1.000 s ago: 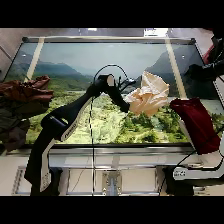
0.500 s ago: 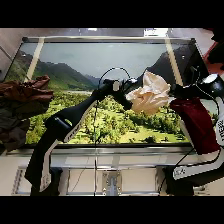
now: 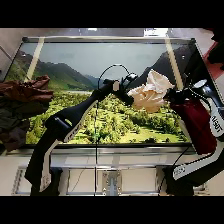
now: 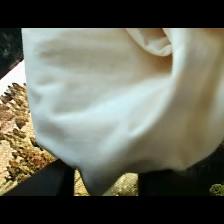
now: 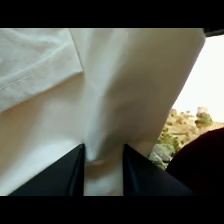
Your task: Fold the shirts.
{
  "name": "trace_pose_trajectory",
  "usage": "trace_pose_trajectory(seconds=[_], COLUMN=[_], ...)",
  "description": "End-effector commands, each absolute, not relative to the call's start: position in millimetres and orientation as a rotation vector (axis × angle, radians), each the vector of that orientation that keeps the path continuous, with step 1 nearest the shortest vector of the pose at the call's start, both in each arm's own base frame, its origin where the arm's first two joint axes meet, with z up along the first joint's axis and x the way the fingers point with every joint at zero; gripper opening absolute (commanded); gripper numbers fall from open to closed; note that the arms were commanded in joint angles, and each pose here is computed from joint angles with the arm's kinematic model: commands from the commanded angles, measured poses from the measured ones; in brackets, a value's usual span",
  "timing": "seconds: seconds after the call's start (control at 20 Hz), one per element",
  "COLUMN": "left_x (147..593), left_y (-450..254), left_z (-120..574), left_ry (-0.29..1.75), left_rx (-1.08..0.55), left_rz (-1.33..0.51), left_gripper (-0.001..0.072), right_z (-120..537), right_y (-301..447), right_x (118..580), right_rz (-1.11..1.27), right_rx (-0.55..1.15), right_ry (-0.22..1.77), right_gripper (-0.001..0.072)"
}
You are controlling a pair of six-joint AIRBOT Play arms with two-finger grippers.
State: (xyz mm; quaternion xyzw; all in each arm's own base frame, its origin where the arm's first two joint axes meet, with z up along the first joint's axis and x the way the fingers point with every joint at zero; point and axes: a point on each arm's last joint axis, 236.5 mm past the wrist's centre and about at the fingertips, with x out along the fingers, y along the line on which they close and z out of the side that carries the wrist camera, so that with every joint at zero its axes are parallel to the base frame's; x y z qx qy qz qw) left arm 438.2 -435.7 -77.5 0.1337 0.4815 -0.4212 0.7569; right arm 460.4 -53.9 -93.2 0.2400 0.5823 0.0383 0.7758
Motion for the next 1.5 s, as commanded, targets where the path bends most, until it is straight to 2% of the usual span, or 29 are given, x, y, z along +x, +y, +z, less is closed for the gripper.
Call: trace_pose_trajectory(seconds=[0.0,0.05,0.2,0.35,0.5,0.65,0.85,1.0,1.1,1.25,1.45], left_x=[445.2,447.9,457.4,494.2,535.6,551.7,529.3,490.0,460.6,428.8,408.1], left_y=[-439.1,-440.3,-435.8,-398.0,-349.9,-310.7,-254.6,-225.5,-203.4,-196.1,-218.0], left_z=[-74.2,-72.6,-70.8,-53.3,13.6,111.5,252.4,338.2,373.4,351.1,242.7], left_ry=[1.022,1.009,0.978,0.921,0.760,0.586,0.388,0.266,0.240,0.395,0.732], left_rx=[0.267,0.262,0.298,0.414,0.506,0.517,0.463,0.381,0.333,0.369,0.501], left_rz=[-0.901,-0.898,-0.875,-0.679,-0.440,-0.300,-0.179,-0.167,-0.153,-0.218,-0.359], left_gripper=[0.0003,0.0010,0.0009,0.0009,0.0008,0.0009,0.0009,0.0009,0.0009,0.0009,0.0009], right_z=[-96.6,-95.5,-85.5,-50.1,22.3,113.3,245.3,342.0,382.1,394.6,336.2], right_y=[-58.0,-57.5,-48.6,-50.2,-54.1,-51.9,-32.1,-4.1,18.2,50.1,83.8], right_x=[465.6,467.9,473.1,481.3,487.7,477.2,429.2,378.4,347.2,327.4,358.1], right_rz=[0.066,0.066,0.105,0.122,0.148,0.164,0.186,0.213,0.244,0.321,0.431], right_rx=[0.507,0.515,0.541,0.508,0.403,0.296,0.164,0.090,0.042,0.044,0.098], right_ry=[1.242,1.232,1.205,1.147,1.028,0.884,0.658,0.434,0.335,0.310,0.471], right_gripper=[0.0152,0.0035,0.0031,0.0030,0.0029,0.0030,0.0029,0.0029,0.0029,0.0028,0.0029])
